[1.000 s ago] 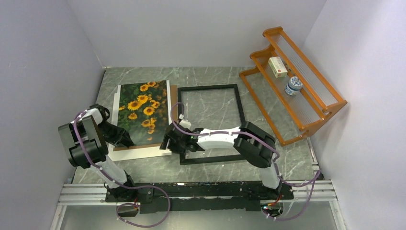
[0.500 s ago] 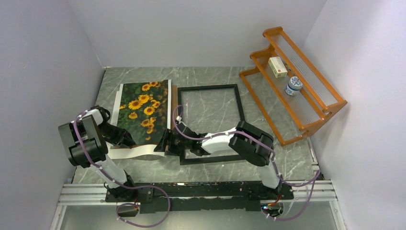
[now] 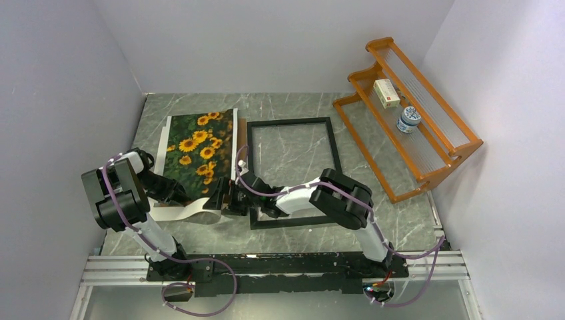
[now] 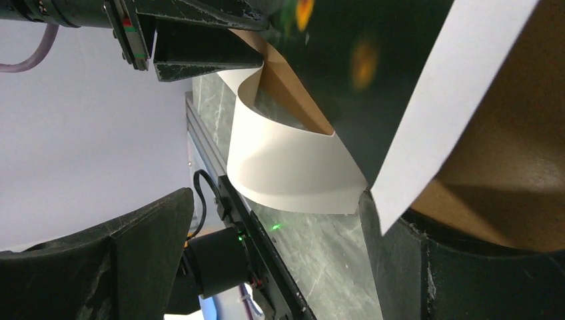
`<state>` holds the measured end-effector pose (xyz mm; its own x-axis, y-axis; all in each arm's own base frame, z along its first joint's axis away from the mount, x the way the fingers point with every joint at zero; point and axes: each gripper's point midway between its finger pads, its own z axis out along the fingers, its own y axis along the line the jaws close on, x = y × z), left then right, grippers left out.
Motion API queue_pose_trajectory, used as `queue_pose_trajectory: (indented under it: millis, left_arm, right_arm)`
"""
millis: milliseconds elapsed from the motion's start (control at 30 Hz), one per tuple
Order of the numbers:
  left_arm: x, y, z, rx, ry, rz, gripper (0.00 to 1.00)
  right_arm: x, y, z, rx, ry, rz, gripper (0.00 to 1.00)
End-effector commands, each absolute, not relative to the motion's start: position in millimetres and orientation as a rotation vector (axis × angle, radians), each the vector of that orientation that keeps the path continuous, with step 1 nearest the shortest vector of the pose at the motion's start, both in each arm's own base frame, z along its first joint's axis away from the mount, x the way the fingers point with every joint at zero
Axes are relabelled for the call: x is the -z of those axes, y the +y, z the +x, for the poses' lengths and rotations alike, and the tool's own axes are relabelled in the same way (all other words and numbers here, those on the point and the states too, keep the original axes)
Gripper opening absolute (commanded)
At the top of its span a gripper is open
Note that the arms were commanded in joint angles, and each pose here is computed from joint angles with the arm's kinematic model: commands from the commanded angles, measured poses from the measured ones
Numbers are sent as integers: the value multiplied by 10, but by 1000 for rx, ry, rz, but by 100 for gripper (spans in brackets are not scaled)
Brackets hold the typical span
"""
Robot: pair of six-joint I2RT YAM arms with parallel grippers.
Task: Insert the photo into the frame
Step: Pick up the photo frame item at the center of the board.
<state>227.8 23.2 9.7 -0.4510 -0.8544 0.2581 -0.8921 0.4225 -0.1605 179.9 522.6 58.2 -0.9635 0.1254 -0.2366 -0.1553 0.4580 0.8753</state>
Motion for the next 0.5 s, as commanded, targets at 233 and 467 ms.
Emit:
queue_pose_trajectory:
  millis: [233,467]
  left_arm:
    - [216,264,2142,-291,-2527,1520,43]
    - [266,226,2114,-318,-2523,1483,42]
  right_arm:
    - [-858,5294,2070,-1499,2212,-77,98]
    - [-1084,5281,2227,-1425,2096,-154,98]
